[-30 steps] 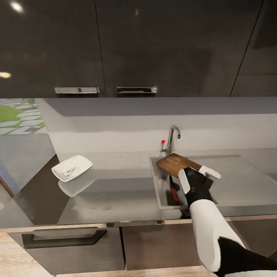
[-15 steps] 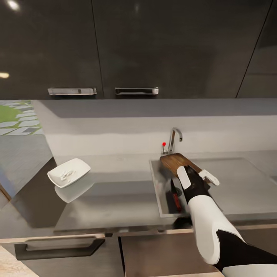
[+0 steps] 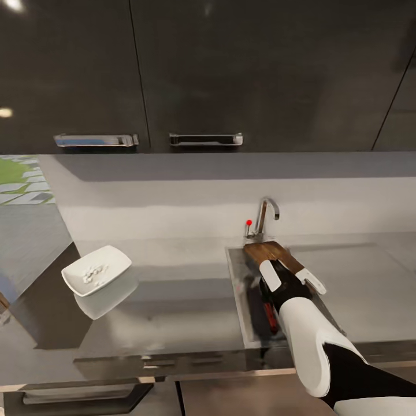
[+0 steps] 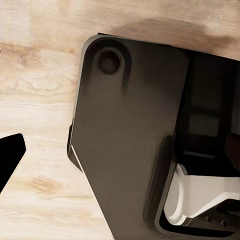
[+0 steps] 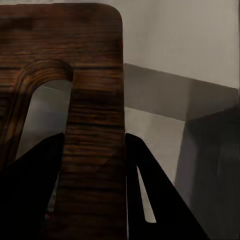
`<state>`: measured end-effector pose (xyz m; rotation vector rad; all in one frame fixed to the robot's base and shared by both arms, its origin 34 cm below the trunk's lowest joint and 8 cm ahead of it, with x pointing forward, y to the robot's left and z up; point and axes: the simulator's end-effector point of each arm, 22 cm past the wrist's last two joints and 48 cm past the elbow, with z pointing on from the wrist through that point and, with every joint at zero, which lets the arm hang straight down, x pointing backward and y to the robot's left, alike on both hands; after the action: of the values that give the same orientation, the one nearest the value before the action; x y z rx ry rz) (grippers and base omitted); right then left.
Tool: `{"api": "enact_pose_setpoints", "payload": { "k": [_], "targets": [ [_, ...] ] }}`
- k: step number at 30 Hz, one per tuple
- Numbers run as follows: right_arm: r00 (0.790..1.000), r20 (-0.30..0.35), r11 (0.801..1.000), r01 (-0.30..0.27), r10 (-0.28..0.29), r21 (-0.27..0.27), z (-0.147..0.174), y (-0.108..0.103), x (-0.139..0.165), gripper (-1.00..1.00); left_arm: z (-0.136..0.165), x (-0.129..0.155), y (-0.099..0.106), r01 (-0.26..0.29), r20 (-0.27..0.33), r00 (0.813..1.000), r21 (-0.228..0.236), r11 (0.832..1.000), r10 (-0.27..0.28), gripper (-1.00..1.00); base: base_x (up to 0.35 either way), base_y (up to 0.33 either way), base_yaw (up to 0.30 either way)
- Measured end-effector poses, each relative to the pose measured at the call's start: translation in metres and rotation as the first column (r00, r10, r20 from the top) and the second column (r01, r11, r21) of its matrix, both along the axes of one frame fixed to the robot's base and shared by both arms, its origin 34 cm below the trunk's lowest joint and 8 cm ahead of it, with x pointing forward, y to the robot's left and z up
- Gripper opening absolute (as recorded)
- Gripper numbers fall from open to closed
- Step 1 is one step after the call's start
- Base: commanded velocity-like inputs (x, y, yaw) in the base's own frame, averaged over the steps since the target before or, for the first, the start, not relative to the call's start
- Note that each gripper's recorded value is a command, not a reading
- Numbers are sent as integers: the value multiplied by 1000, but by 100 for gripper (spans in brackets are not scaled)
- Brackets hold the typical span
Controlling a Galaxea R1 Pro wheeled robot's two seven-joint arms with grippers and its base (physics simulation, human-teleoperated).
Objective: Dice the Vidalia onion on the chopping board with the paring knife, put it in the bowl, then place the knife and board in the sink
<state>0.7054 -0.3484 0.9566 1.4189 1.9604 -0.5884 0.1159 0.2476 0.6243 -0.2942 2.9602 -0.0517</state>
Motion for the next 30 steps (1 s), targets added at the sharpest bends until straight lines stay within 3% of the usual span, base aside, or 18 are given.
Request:
{"api": "enact_pose_setpoints", "payload": {
  "k": [9,15,30],
  "targets": [
    [1000,-10,1000,12,-12,8,-11,4,-6,-100,0,-1,0,0,-1,1000,1,1000,0,100,-64,177,0],
    [998,-58,998,8,-4,62,-34,18,-17,-100,0,0,-2,2,-1,1000,-2,1000,-2,100,-4,8,0],
    [998,-40,998,51,-49,36,-43,18,-27,-100,0,0,-2,2,-1,1000,-2,1000,-2,100,63,-45,0]
  ]
}}
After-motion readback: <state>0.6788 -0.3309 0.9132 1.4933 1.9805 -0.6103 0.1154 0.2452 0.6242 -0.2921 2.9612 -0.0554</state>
